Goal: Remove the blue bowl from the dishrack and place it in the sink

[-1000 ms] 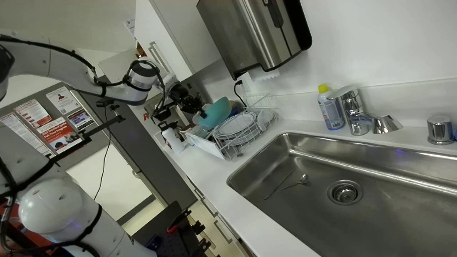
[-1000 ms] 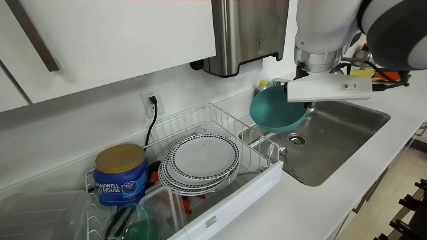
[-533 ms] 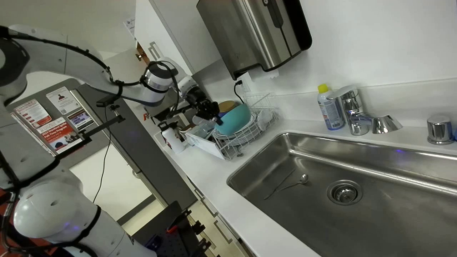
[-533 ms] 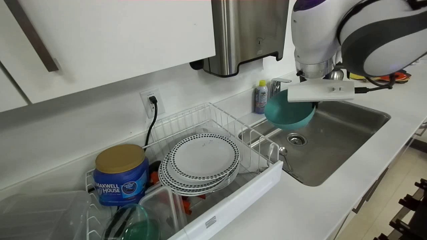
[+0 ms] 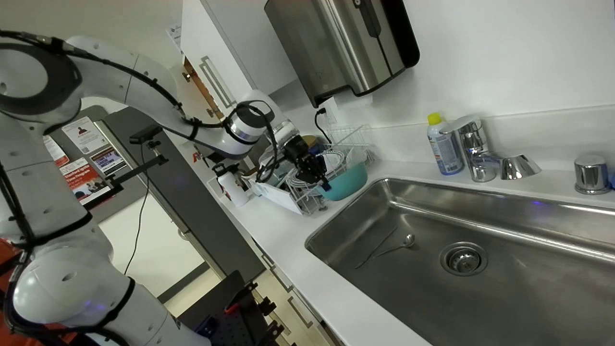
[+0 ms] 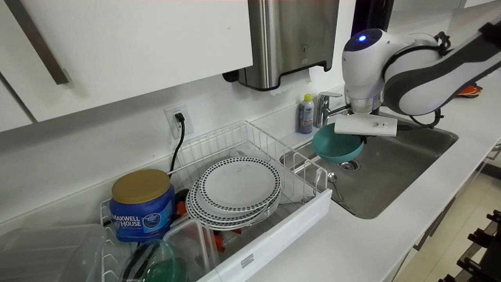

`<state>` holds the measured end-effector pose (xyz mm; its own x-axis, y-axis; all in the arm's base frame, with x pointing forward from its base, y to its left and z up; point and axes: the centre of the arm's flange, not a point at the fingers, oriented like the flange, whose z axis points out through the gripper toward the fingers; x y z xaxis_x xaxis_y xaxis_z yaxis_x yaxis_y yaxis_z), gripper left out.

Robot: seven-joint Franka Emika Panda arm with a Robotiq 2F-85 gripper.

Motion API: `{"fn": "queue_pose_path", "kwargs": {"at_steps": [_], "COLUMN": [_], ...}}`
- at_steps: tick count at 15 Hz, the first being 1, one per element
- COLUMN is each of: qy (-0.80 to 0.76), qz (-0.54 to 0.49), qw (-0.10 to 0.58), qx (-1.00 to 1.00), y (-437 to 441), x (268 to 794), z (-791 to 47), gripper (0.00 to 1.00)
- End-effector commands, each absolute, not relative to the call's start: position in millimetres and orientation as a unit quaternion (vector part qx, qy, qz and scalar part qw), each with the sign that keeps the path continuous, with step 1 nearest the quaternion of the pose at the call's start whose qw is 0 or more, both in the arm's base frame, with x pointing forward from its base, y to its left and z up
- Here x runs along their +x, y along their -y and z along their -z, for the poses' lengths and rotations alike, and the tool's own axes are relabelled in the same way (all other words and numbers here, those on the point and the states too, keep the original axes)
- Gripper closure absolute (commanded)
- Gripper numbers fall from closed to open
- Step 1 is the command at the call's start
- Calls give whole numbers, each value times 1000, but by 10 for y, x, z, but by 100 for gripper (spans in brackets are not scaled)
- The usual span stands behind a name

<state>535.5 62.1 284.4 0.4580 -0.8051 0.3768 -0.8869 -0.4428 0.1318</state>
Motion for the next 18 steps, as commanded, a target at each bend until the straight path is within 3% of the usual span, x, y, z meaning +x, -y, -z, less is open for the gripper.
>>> {"fn": "queue_pose_path", "kwargs": {"at_steps": [1,4,13,18], "qy": [521,532,530,524], "qz": [-145,-152,-126,-93], "qw": [155,205,192,122], "qx": [827,808,816,838], "y": [-413,-249,8,465], "x": [5348,5295,5477,5535], "z": [-2573,-2429,-2175,-1714], "gripper": [99,99,99,99]}}
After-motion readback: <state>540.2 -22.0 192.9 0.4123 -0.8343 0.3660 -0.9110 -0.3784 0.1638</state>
